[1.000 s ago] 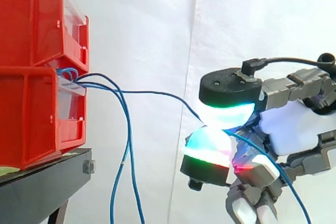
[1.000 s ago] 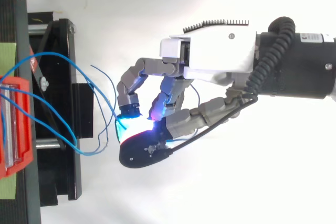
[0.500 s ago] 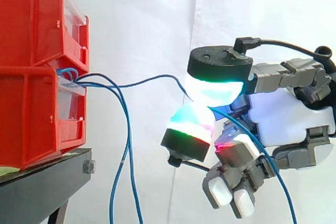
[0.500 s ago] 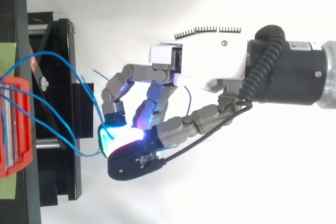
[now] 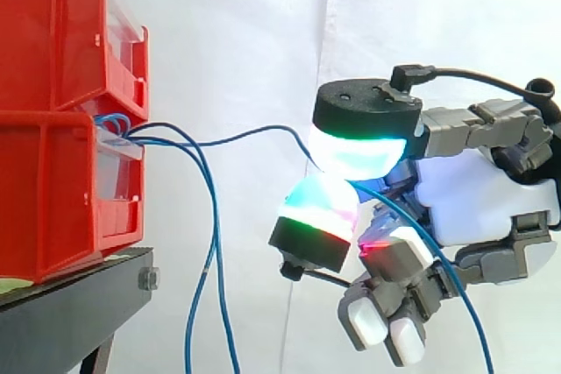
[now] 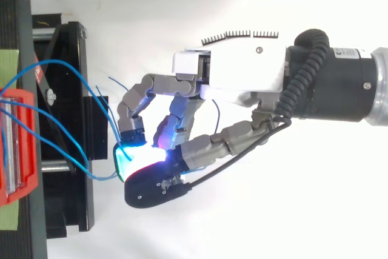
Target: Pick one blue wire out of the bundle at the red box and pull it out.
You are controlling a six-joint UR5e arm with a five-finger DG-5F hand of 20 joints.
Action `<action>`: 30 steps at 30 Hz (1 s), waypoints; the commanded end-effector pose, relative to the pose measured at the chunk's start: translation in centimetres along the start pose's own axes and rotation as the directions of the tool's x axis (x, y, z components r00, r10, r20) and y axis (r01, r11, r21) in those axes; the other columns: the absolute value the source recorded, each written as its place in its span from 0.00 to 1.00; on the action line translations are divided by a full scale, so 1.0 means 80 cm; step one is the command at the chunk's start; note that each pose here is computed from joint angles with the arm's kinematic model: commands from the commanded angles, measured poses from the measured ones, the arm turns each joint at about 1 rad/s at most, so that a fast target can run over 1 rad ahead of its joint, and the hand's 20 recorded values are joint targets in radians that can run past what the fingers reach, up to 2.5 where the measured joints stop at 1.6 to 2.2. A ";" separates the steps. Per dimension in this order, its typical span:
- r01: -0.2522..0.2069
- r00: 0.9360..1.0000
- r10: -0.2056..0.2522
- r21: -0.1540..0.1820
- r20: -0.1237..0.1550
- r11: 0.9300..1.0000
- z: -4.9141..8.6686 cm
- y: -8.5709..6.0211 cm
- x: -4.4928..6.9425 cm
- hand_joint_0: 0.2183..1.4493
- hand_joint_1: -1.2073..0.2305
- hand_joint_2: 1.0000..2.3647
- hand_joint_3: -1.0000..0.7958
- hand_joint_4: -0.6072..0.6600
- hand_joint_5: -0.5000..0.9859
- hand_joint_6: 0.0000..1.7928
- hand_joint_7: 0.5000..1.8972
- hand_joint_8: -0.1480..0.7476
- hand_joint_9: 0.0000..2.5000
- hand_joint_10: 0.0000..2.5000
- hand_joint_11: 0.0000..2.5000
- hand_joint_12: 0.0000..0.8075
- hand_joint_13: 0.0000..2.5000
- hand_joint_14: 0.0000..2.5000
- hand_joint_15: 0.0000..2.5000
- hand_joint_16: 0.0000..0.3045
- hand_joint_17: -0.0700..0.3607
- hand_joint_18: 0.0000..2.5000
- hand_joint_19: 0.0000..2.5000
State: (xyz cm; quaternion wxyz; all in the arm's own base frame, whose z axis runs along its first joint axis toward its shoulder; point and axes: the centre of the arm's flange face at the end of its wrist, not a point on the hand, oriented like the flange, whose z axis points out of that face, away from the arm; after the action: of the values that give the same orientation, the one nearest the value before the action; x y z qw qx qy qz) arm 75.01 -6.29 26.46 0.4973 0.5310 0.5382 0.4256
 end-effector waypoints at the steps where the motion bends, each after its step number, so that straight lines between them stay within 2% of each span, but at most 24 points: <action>1: 0.000 1.000 0.000 0.001 0.000 1.000 0.000 0.000 0.000 0.35 0.26 0.00 0.59 0.44 0.26 0.54 0.40 0.61 0.45 0.00 0.31 0.59 0.37 0.01 0.20 0.20 0.48 0.37 0.17; 30: 0.000 1.000 0.000 0.001 0.000 1.000 0.000 -0.001 0.000 0.34 0.27 0.00 0.59 0.45 0.27 0.54 0.39 0.62 0.46 0.00 0.31 0.60 0.37 0.01 0.20 0.21 0.49 0.37 0.17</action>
State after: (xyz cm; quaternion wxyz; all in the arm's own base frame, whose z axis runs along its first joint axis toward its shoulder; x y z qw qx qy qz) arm 74.98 -6.29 26.38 0.4971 0.5312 0.5385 0.4251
